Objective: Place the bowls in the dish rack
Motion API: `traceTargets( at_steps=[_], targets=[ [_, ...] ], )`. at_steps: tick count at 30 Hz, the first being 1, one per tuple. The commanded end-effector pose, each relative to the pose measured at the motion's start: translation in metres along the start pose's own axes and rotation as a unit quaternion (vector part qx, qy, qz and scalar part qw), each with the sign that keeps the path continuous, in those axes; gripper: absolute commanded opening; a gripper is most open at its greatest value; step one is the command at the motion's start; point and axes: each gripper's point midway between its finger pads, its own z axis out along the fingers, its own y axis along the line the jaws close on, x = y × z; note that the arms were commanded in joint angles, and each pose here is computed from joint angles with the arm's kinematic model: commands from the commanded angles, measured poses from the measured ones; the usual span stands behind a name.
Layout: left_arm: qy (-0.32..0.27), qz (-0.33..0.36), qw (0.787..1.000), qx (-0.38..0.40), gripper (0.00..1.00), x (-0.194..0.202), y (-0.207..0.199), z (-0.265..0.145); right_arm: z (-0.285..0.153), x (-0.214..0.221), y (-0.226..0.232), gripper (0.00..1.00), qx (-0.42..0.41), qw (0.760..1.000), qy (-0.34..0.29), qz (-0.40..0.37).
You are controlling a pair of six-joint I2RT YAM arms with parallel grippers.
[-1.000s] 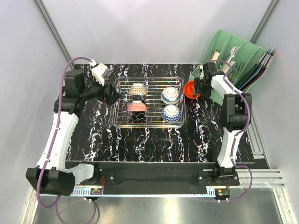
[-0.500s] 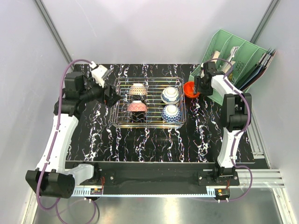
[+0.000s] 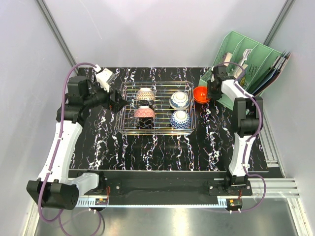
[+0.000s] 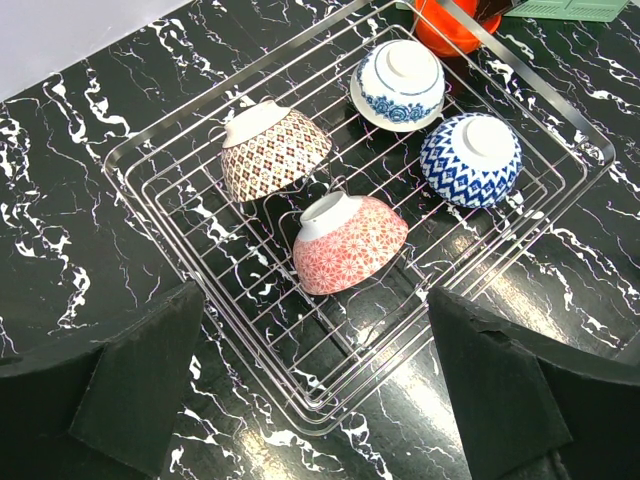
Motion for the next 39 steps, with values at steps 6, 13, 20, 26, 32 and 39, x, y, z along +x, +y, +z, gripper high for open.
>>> traceTargets(
  at_steps=[6, 13, 20, 26, 32, 39],
  targets=[
    [-0.007, -0.002, 1.000, 0.025, 0.99, -0.005, -0.006, 0.023, 0.002, -0.010, 0.003, 0.00, -0.011, 1.000, -0.016, 0.012],
    [-0.002, -0.041, 0.998, 0.045, 0.99, -0.024, -0.004, 0.062, -0.080, -0.040, -0.018, 0.00, 0.045, 0.994, -0.095, -0.009],
    [0.015, -0.075, 0.995, 0.072, 0.99, -0.033, -0.015, 0.101, -0.159, -0.054, -0.038, 0.00, 0.095, 0.982, -0.157, -0.045],
    [0.026, -0.109, 0.990, 0.084, 0.99, -0.038, -0.025, 0.127, -0.207, -0.069, -0.020, 0.00, 0.088, 0.969, -0.212, -0.090],
    [0.028, -0.182, 0.980, 0.069, 0.99, -0.049, -0.018, 0.157, -0.207, -0.072, 0.043, 0.00, 0.076, 0.952, -0.240, -0.175],
    [0.045, -0.175, 0.981, 0.076, 0.99, -0.041, -0.039, 0.177, -0.188, -0.066, 0.108, 0.00, 0.049, 0.944, -0.234, -0.229]
  ],
)
